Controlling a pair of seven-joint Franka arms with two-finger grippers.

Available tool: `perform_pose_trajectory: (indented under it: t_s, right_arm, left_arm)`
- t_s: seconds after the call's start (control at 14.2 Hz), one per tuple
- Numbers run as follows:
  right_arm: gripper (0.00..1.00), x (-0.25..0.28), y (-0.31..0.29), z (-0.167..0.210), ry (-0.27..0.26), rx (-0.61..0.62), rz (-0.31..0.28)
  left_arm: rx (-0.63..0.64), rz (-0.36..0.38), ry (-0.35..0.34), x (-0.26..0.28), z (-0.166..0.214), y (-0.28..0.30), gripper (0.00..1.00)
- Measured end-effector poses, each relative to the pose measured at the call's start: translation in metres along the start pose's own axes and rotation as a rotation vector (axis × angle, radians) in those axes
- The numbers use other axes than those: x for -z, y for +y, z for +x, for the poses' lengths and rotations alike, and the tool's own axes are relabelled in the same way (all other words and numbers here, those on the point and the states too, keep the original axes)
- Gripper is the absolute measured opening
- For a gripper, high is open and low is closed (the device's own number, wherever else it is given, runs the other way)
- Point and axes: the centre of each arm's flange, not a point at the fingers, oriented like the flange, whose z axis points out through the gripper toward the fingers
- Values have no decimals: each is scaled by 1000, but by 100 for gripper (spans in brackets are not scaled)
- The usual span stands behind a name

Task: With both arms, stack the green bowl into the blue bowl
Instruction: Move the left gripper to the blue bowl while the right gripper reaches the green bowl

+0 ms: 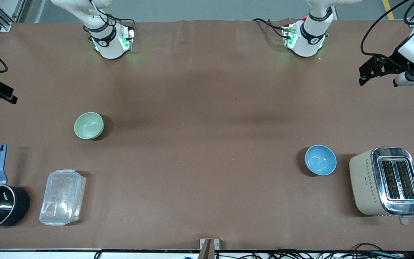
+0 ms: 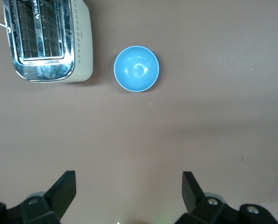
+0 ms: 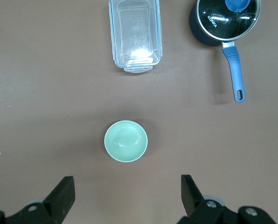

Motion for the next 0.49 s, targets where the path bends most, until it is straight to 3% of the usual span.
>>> perform_pose_trajectory:
  t_s: [0.28, 0.49]
  right_arm:
    - [100, 0, 0, 0, -1, 0, 0]
    - [100, -4, 0, 0, -9, 0, 4]
  left_arm:
    - [4, -3, -10, -5, 3, -2, 100]
    - [11, -6, -60, -36, 20, -6, 100]
